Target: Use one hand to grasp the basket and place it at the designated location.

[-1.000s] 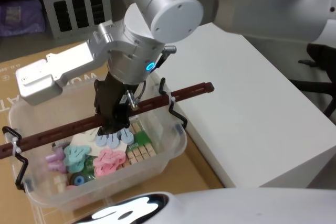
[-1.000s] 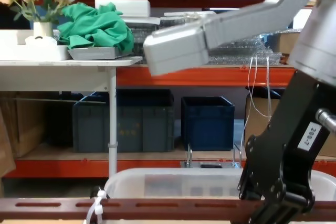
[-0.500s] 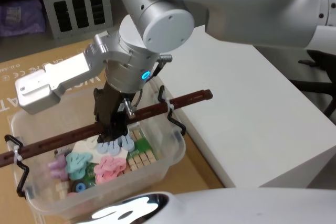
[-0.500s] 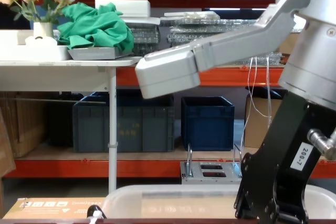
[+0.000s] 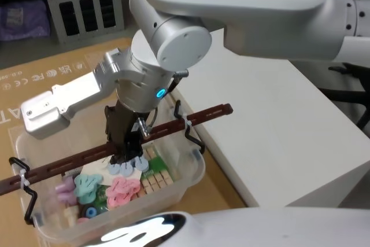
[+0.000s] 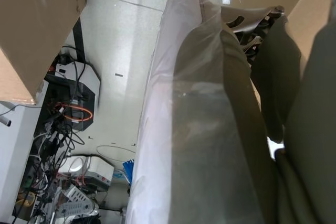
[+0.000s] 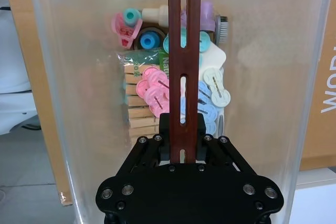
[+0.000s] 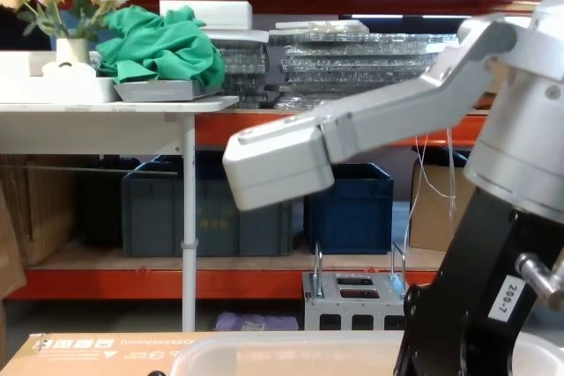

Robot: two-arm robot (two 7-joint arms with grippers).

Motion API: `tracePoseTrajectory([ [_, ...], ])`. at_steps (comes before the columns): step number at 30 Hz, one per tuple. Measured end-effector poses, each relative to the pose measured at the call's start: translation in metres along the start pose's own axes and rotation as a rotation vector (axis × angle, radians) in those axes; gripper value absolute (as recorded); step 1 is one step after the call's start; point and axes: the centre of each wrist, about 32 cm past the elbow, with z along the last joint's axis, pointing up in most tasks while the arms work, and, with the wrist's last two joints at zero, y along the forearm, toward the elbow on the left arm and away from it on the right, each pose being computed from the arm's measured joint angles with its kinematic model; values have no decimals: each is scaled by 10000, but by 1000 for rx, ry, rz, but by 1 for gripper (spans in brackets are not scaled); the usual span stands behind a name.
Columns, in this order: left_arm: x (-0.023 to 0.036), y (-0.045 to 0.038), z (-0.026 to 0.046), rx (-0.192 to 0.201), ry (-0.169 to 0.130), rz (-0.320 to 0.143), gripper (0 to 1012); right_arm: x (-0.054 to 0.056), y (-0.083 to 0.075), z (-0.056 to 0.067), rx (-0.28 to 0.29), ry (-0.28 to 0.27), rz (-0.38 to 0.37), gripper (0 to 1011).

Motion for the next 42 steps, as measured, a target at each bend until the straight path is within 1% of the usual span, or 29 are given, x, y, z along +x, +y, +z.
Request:
tracePoseTrajectory([
  [8,0,0,0,0,0,0,0,-8,70,29,-5,-12,14,234],
  [12,0,0,0,0,0,0,0,-3,92,35,-11,-6,20,235],
  [14,0,0,-1,0,0,0,0,-9,102,37,-5,-2,18,261],
  [15,0,0,1,0,0,0,0,-12,94,31,-6,0,16,313],
  [16,0,0,0,0,0,0,0,-15,86,24,-6,3,14,323],
  [18,0,0,1,0,0,0,0,-17,47,0,-9,9,3,392],
  [19,0,0,1,0,0,0,0,-19,37,-5,-10,11,1,408],
  [20,0,0,0,0,0,0,0,-20,23,-12,-12,13,-3,454],
  [21,0,0,0,0,0,0,0,-22,9,-18,-14,15,-6,467],
  [24,0,0,0,0,0,0,0,-34,-49,-52,-19,28,-22,593],
  [25,0,0,0,0,0,0,0,-34,-49,-52,-19,28,-22,593],
  [29,0,0,0,0,0,0,0,-58,-136,-81,-23,38,-39,735],
  [30,0,0,0,0,0,0,0,-66,-171,-86,-24,39,-46,751],
  [31,0,0,0,0,0,0,0,-71,-191,-91,-24,40,-50,804],
  [32,0,0,0,0,0,0,0,-76,-212,-97,-25,42,-54,826],
  [33,0,0,0,0,0,0,0,-82,-231,-102,-24,44,-59,880],
  [36,0,0,0,0,0,0,0,-109,-333,-130,-24,53,-81,926],
  [37,0,0,0,0,0,0,0,-123,-381,-140,-24,54,-91,970],
  [38,0,0,0,0,0,0,0,-130,-404,-145,-24,56,-96,988],
  [42,0,0,0,0,0,0,0,-164,-522,-165,-26,59,-121,1001],
])
